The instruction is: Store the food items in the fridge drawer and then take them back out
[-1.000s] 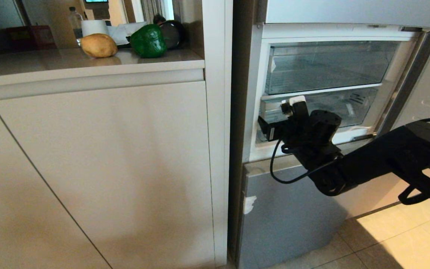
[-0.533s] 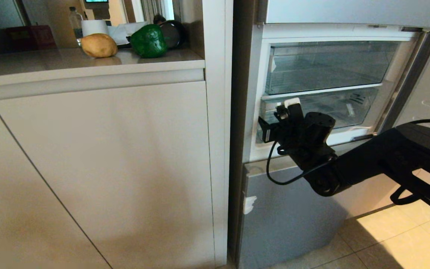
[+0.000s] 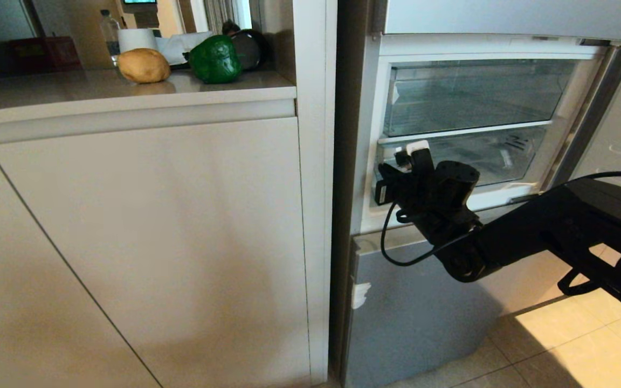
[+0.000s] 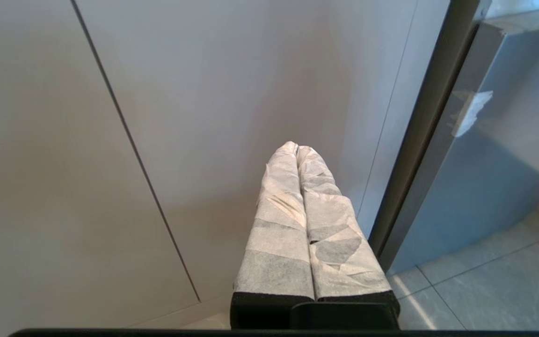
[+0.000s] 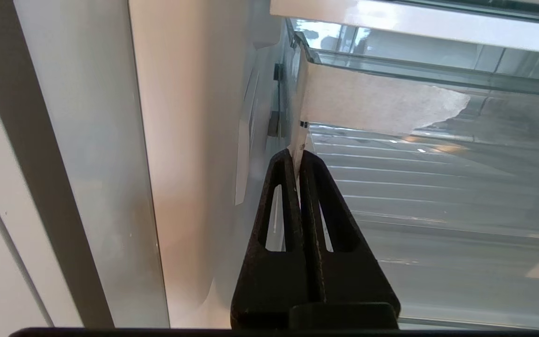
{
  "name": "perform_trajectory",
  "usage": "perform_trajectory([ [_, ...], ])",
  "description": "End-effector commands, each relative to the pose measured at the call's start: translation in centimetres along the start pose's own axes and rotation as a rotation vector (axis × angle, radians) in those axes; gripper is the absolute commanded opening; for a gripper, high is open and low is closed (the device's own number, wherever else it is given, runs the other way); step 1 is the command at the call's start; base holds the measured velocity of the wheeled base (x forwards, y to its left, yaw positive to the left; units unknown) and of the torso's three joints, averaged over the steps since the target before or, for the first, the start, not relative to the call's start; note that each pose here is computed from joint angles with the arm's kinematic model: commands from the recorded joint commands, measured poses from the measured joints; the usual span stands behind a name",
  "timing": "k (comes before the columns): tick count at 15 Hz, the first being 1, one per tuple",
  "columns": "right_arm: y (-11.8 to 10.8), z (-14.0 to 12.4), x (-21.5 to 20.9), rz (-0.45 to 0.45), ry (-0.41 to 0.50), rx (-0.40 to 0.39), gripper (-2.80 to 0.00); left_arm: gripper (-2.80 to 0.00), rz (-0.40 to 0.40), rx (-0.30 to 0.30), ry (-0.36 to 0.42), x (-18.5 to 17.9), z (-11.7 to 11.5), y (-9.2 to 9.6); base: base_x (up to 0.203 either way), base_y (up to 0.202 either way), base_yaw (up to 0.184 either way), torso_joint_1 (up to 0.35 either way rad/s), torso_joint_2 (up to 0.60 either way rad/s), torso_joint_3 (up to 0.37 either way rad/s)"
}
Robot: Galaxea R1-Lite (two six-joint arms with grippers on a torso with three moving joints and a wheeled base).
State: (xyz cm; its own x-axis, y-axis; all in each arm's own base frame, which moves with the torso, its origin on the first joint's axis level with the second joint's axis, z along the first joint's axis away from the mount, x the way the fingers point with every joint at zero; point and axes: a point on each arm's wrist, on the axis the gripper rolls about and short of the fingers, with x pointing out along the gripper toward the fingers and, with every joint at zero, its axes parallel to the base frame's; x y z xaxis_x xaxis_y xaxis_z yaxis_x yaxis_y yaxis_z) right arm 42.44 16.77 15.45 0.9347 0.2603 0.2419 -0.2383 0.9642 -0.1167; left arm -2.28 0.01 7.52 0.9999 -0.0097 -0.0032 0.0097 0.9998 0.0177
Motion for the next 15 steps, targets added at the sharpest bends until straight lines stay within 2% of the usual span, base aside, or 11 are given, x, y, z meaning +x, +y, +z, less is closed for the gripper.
perform_trajectory([
  [1, 0.0, 0.3, -0.1, -0.004, -0.011, 0.000, -2.80, -2.80, 0.000, -0.001, 0.001, 0.0, 0.0, 0.0, 0.000, 0.000, 0.000, 0.000, 0.00, 0.000],
  [6, 0.7, 1.6, -1.8, 0.020, 0.005, 0.000, -2.80, -2.80, 0.000, 0.001, 0.001, 0.0, 0.0, 0.0, 0.000, 0.000, 0.000, 0.000, 0.00, 0.000],
  [15, 2.8, 2.0, -3.5, 0.062, 0.036, 0.007, -2.80, -2.80, 0.000, -0.001, 0.001, 0.0, 0.0, 0.0, 0.000, 0.000, 0.000, 0.000, 0.00, 0.000],
])
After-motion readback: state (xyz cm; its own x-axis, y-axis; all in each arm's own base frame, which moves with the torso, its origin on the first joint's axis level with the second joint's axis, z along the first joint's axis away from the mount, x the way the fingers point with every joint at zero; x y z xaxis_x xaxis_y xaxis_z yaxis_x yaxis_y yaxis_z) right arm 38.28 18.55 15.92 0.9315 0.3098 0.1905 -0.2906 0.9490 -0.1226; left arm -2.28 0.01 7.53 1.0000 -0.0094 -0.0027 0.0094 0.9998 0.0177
